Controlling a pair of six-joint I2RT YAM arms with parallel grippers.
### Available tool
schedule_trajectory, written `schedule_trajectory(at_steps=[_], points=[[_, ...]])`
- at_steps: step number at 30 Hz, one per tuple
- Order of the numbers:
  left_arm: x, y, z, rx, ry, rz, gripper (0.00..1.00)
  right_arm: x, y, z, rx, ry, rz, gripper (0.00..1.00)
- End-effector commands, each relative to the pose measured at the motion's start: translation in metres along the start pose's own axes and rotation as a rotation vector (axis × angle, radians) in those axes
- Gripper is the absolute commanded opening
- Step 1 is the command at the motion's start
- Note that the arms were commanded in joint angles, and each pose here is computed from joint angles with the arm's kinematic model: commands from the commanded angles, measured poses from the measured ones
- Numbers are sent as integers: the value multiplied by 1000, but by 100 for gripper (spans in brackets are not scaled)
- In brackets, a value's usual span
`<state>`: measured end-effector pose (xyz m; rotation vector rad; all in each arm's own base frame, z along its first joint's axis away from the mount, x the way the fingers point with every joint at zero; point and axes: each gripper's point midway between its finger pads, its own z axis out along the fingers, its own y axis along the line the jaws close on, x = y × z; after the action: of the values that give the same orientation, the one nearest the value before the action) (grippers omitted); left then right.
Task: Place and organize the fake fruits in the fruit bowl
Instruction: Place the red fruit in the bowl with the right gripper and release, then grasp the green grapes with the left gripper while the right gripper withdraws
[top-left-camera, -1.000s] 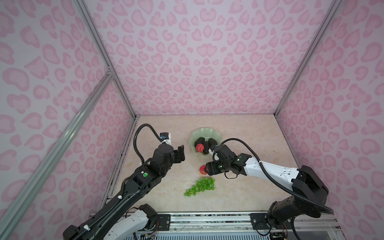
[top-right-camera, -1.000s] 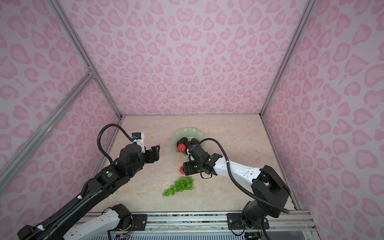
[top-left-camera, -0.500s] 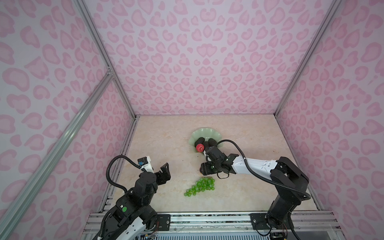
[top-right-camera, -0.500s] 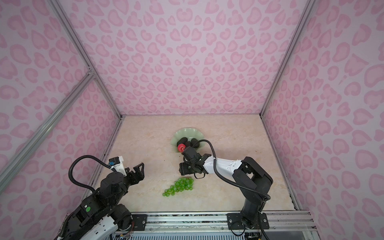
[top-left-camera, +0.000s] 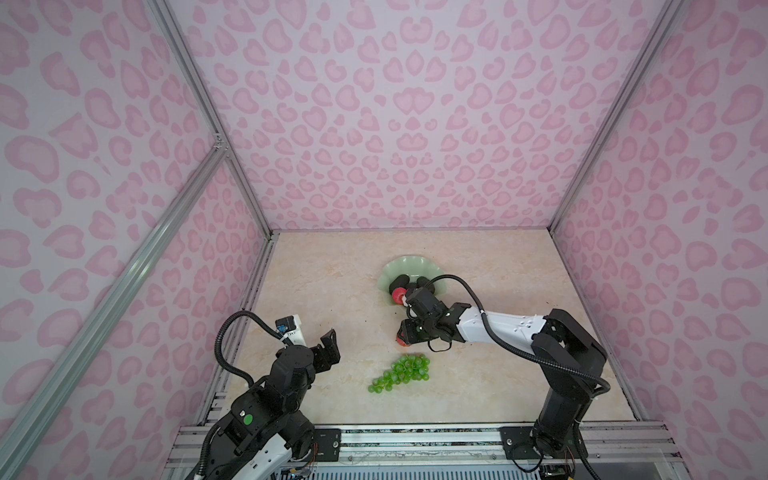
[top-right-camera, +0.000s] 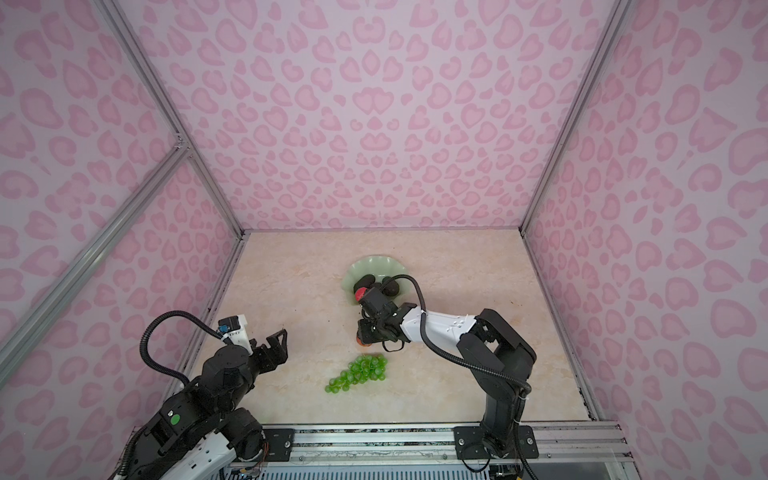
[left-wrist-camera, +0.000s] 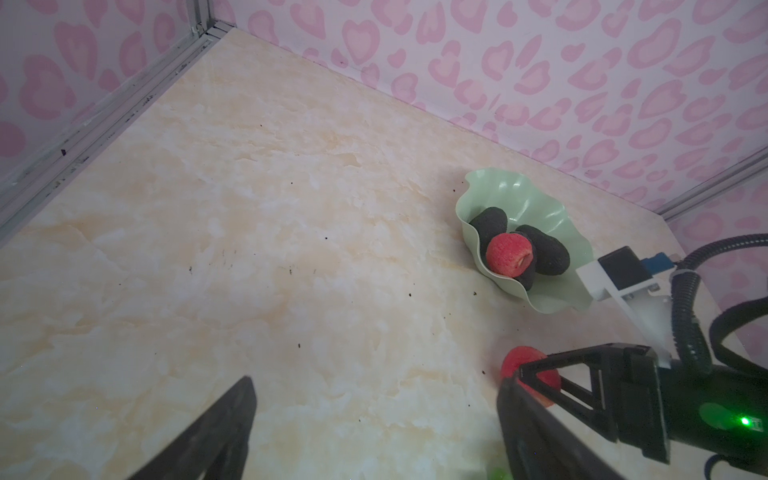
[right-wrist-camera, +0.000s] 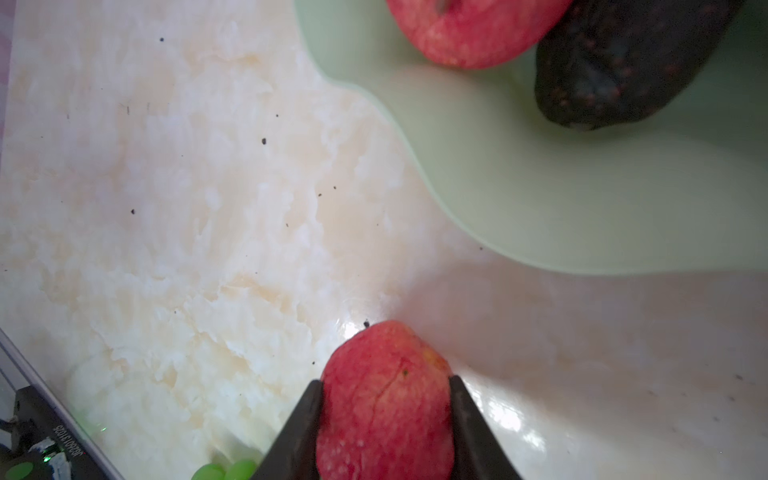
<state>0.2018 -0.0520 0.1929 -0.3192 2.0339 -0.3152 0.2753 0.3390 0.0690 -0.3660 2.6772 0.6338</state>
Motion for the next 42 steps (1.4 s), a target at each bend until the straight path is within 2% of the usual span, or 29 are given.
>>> schedule_trajectory(at_steps=[1,5,9,13,18,28,37,42], points=[[-1,0,0,3,-4,4,92,-12,4,-25,18,-46,-41,32],[-1,-2,1,5,-3,11,92,-44,5,-62,20,-133,-64,32],[1,-7,4,25,11,14,92,-98,-16,-78,55,-237,-52,31],[7,-14,7,49,50,26,92,-150,-34,-72,78,-307,-43,31],[18,-26,8,103,116,40,92,-197,-58,-45,121,-296,-40,31],[56,-55,22,244,275,13,91,-202,-100,22,172,-213,9,32],[81,-87,37,357,404,65,88,-196,-109,38,175,-179,37,57],[94,-108,41,416,439,170,87,-209,-96,5,122,-253,38,65]])
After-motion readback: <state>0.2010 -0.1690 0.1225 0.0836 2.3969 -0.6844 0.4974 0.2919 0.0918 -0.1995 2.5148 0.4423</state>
